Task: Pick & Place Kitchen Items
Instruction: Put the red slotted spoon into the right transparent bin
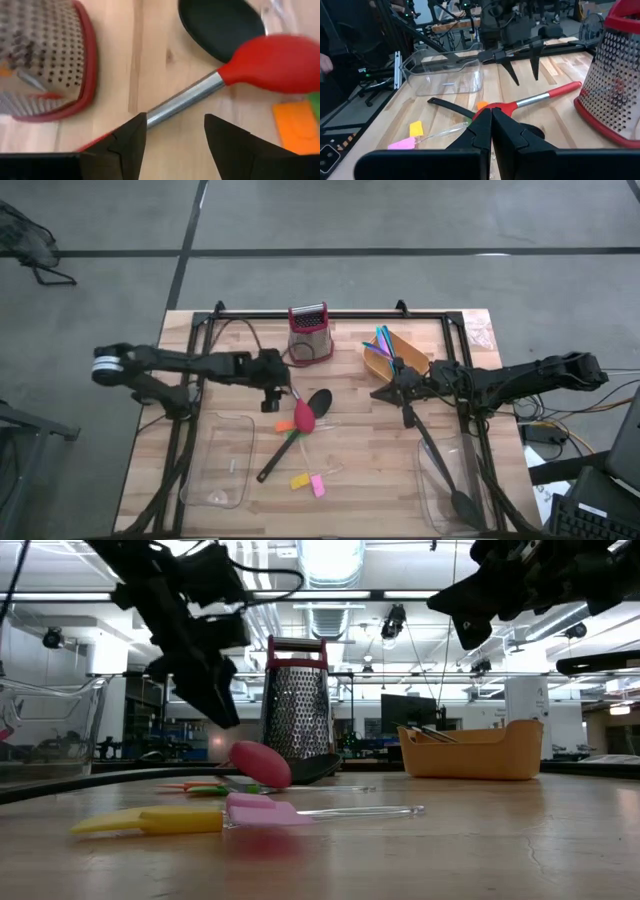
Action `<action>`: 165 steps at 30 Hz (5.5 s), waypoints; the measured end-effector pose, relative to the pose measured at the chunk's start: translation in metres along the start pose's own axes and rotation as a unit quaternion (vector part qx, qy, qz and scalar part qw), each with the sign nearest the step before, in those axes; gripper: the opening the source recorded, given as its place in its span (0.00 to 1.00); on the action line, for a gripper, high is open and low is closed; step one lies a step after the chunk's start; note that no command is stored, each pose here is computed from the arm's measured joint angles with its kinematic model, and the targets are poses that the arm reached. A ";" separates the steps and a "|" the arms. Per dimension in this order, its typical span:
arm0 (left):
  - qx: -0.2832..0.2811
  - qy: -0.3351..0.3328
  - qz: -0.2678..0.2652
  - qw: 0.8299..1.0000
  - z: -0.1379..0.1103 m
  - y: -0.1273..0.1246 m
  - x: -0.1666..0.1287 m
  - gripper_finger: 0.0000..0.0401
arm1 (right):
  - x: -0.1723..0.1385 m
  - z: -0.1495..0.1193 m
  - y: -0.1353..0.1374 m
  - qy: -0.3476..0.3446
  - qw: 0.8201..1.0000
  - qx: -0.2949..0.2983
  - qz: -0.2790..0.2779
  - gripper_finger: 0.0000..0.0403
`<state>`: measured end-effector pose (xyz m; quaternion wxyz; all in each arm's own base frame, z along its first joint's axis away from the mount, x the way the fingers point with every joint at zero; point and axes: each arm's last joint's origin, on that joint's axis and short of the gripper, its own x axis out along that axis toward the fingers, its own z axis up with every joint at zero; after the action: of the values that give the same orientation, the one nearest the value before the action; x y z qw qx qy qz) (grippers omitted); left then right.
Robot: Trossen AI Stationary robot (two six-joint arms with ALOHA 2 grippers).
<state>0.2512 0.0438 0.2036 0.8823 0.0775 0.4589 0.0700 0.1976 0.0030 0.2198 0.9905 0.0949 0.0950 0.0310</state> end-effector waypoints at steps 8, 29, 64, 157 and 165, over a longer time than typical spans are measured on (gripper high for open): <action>0.076 0.061 0.026 0.995 0.009 0.002 0.026 0.51 | 0.000 -0.004 -0.001 0.005 1.000 0.014 -0.001 0.02; 0.149 0.149 0.020 0.977 0.009 -0.001 0.072 0.42 | 0.000 -0.004 -0.001 0.004 1.000 0.013 0.001 0.02; -0.018 0.063 -0.018 0.998 0.075 -0.010 0.013 0.15 | 0.009 0.016 0.011 0.014 1.000 0.008 0.019 0.04; -0.091 -0.348 0.049 0.932 0.074 -0.010 -0.163 0.57 | -0.027 0.068 0.029 0.186 0.934 0.066 -0.299 0.04; -0.109 -0.477 0.063 0.870 0.035 -0.015 -0.153 0.57 | -0.035 0.062 0.027 0.169 0.938 0.071 -0.292 0.04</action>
<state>0.1938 -0.0027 0.3425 0.9904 0.0338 -0.0348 0.1295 0.1742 0.0156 0.2907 0.9157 0.1268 0.2870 -0.2512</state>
